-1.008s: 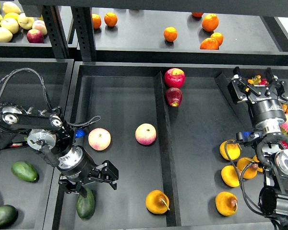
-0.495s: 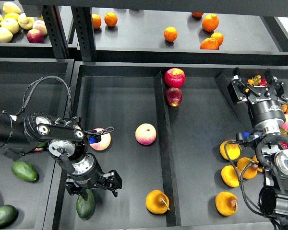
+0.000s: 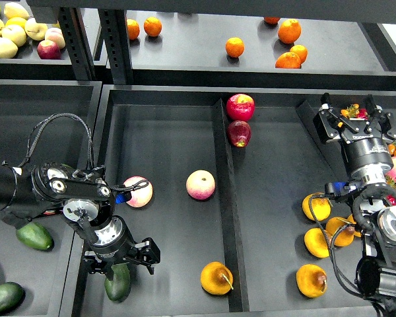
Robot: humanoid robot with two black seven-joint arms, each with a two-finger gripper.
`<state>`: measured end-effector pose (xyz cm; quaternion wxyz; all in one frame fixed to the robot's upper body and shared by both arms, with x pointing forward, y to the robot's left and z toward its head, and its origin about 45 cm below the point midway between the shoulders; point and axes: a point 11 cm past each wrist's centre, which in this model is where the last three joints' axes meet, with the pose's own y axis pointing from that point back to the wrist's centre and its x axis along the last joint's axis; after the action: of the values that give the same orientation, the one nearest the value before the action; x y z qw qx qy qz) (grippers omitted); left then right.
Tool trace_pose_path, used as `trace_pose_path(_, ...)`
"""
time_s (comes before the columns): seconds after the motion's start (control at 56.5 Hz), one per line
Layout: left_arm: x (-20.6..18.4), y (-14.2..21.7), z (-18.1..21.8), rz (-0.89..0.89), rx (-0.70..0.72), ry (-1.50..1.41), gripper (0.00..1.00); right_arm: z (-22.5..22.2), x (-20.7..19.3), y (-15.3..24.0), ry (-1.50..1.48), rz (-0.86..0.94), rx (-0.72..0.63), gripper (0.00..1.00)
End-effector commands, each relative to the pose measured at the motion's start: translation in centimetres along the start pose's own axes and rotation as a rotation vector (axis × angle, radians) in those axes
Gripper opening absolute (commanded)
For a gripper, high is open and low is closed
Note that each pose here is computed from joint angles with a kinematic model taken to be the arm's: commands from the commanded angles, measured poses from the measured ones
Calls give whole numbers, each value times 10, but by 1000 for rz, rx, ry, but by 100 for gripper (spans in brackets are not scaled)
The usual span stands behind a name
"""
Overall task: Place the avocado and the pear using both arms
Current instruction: 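Lower the left gripper over the avocado and close it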
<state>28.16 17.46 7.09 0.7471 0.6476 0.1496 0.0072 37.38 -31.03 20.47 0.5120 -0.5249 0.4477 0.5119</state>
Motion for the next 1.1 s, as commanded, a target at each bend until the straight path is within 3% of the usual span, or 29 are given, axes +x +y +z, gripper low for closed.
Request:
trace_pose_path(0.0, -2, -4, -4, -6, 4, 7, 99, 0, 0, 0, 0, -1, 0, 100)
trace_pose_path(1.079, -1, -31, -22, -9, 22, 73, 98, 0, 1, 3, 0, -2, 2, 100)
